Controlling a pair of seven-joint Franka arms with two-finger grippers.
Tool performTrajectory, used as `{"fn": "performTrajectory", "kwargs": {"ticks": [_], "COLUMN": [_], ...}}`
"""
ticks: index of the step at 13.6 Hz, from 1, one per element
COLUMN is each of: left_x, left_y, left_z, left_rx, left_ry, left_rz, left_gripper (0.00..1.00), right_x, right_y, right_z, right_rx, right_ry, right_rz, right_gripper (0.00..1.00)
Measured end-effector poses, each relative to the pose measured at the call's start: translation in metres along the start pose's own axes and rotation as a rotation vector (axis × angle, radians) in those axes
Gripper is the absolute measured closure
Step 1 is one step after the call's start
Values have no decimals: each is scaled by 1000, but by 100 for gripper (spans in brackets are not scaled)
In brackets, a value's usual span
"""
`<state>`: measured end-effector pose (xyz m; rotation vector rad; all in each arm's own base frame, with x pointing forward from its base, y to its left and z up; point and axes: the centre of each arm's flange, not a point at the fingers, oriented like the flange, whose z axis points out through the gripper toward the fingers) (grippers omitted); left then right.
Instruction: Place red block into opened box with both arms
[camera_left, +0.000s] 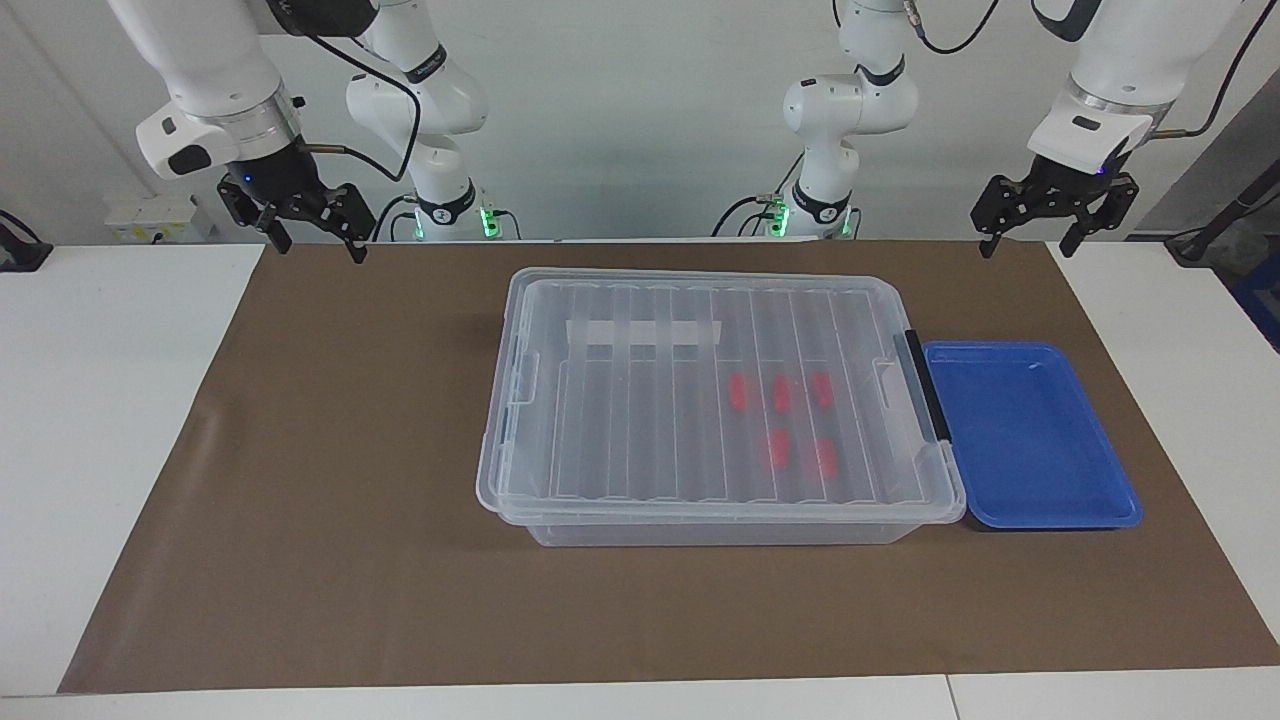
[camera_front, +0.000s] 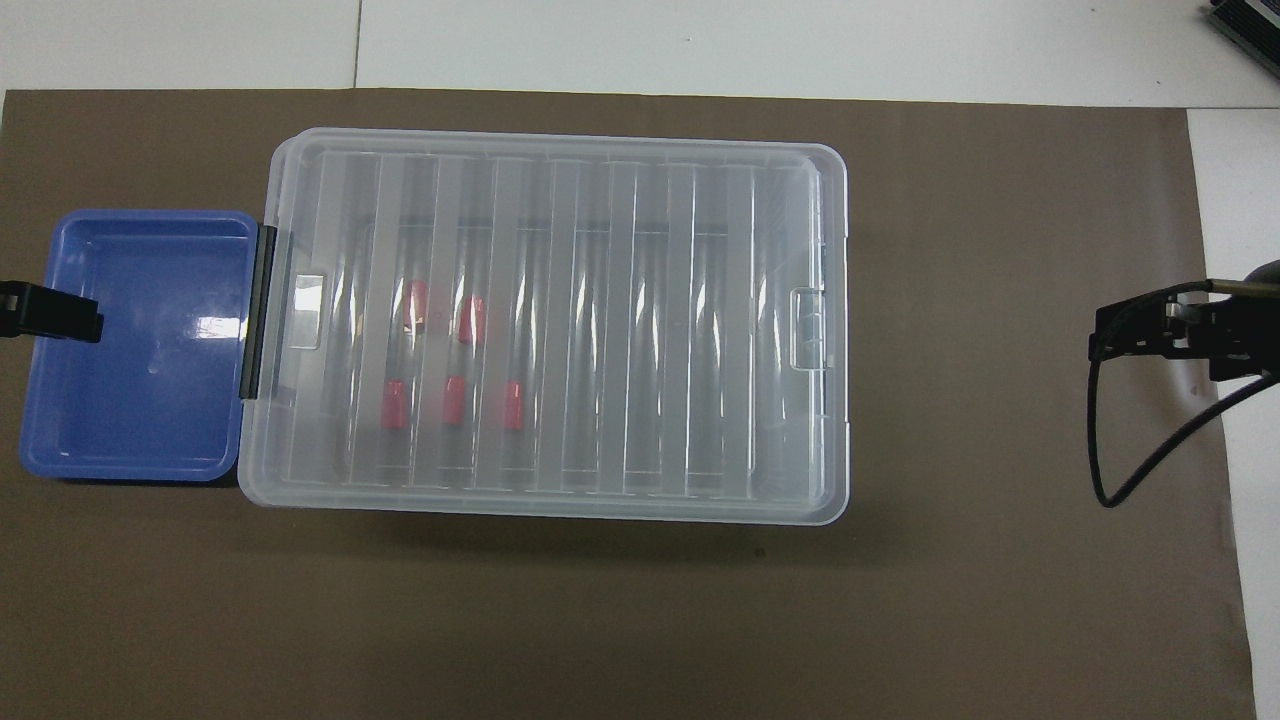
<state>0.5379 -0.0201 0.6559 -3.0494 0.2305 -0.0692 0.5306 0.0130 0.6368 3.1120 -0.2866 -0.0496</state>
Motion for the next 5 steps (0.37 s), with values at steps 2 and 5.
{"fn": "performTrajectory", "kwargs": {"ticks": [2,5], "left_x": [0,0], "left_y": [0,0], "left_z": [0,1], "left_rx": [0,-1], "left_ry": [-1,-2], "left_rz": [-1,-3], "left_gripper": [0,0], "right_x": [0,0], "right_y": [0,0], "right_z": [0,0], "right_rx": [0,0], "right_ry": [1,1], "right_rz": [0,0], "right_gripper": [0,0]}}
